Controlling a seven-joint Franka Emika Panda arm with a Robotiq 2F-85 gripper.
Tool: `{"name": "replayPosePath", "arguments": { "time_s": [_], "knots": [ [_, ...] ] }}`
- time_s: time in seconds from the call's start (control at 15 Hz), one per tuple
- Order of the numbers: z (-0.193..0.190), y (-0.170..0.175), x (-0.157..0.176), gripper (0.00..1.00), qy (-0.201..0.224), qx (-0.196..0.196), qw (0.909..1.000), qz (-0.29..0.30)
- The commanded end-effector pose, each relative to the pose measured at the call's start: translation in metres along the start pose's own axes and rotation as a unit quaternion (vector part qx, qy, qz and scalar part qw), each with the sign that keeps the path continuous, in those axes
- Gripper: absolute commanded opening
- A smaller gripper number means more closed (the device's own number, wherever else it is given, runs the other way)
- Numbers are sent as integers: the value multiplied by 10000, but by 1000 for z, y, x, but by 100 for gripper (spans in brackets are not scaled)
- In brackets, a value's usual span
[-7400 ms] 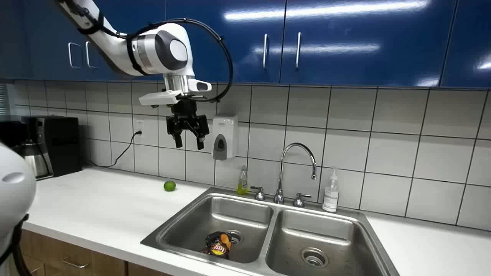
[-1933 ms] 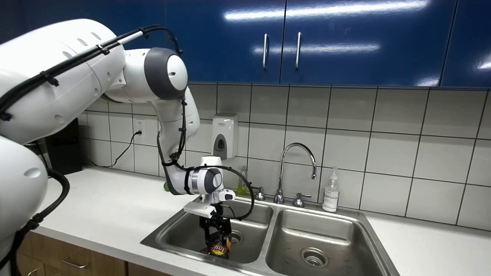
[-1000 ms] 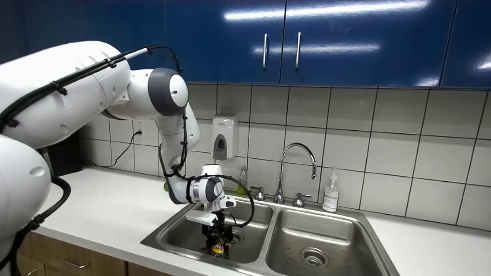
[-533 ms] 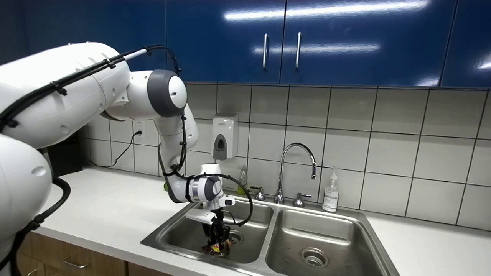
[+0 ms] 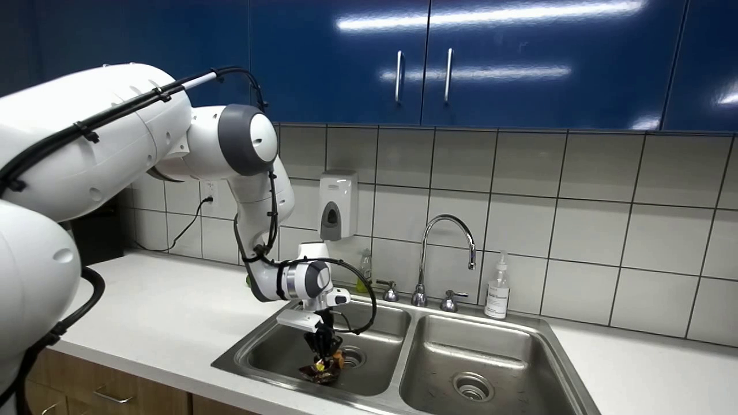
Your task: Remove the black packet from the sink and put it on the left side of the counter.
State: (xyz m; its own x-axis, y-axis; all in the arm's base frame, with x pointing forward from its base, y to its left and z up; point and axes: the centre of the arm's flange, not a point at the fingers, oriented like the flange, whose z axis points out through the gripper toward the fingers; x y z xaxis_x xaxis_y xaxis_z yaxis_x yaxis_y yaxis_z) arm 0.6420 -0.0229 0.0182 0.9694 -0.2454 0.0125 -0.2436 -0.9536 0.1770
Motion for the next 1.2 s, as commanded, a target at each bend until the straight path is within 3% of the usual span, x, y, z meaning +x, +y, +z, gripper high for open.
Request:
{"name": "replayPosePath", "arguments": {
  "time_s": [0.0, 0.53, 1.13],
  "knots": [
    [-6, -8, 1, 1, 69, -25, 9999, 111],
    [-27, -7, 6, 1, 143, -27, 9998, 143],
    [-95, 18, 15, 1, 429, 72, 9988, 238]
  ]
}}
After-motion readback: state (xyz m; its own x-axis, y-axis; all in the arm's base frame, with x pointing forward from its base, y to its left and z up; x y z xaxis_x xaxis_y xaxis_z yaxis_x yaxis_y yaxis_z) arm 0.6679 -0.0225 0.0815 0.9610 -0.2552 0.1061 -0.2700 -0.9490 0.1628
